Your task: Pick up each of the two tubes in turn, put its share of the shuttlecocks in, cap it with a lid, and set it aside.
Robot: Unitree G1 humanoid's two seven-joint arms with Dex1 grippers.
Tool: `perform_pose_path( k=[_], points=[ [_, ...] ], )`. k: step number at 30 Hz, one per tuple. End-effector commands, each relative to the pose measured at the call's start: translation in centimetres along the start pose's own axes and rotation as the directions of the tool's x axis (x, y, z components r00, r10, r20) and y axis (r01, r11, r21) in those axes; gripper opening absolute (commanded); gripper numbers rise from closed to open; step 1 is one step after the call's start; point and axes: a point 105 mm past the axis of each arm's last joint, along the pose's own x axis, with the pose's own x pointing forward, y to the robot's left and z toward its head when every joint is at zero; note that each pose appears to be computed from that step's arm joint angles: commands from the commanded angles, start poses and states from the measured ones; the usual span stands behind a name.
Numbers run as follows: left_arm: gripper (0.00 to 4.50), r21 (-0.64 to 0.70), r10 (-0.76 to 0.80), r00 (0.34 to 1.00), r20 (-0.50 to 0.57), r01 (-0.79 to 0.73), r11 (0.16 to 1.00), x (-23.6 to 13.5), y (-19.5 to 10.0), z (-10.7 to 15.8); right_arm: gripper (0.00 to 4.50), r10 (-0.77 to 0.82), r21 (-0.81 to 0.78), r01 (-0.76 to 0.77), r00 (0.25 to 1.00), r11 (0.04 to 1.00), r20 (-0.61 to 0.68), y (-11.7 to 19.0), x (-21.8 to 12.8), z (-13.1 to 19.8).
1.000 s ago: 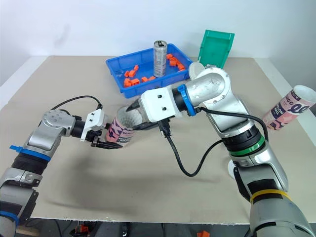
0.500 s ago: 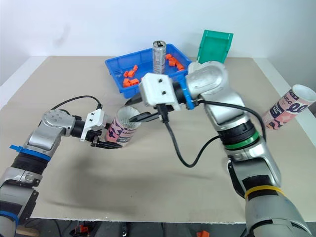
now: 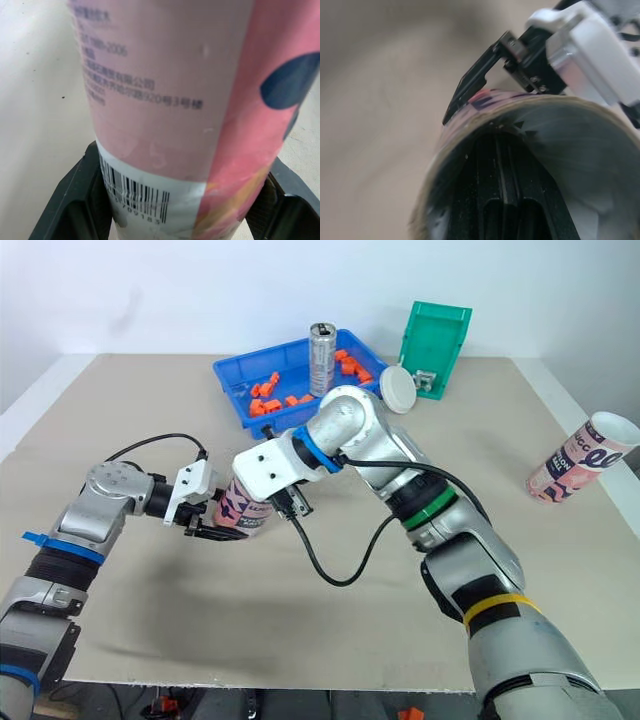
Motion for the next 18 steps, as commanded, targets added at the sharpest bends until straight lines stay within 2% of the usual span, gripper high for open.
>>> perform_pose_path(
  k=[1, 6, 8, 13, 18],
  points=[
    [2.98, 0.022, 0.023, 1.000, 0.006, -0.023, 0.999, -0.3, 0.4, 0.6, 0.02, 0.088, -0.106, -0.091, 0.996, 0.990, -0.033, 0.1, 2.2, 0.7],
    [2.98, 0.020, 0.028, 1.000, 0.007, -0.028, 0.999, -0.3, 0.4, 0.7, 0.02, 0.045, -0.125, -0.045, 0.999, 0.991, -0.002, -1.8, 2.7, 1.7],
    [2.98, 0.018, 0.030, 1.000, 0.008, -0.030, 0.999, -0.4, 0.3, 0.6, 0.02, -0.004, -0.090, 0.008, 0.999, 0.996, 0.038, -2.9, 1.4, 2.0],
    [2.98, 0.017, 0.036, 0.999, 0.008, -0.037, 0.999, -0.6, 0.4, 0.6, 0.02, -0.043, 0.027, 0.037, 0.966, 0.999, 0.257, -3.4, -4.0, 3.7],
    [2.98, 0.016, 0.041, 0.999, 0.013, -0.041, 0.999, -0.6, 0.4, 0.6, 0.02, -0.078, 0.072, 0.060, 0.959, 0.996, 0.272, -2.2, -7.9, 3.4]
  ],
)
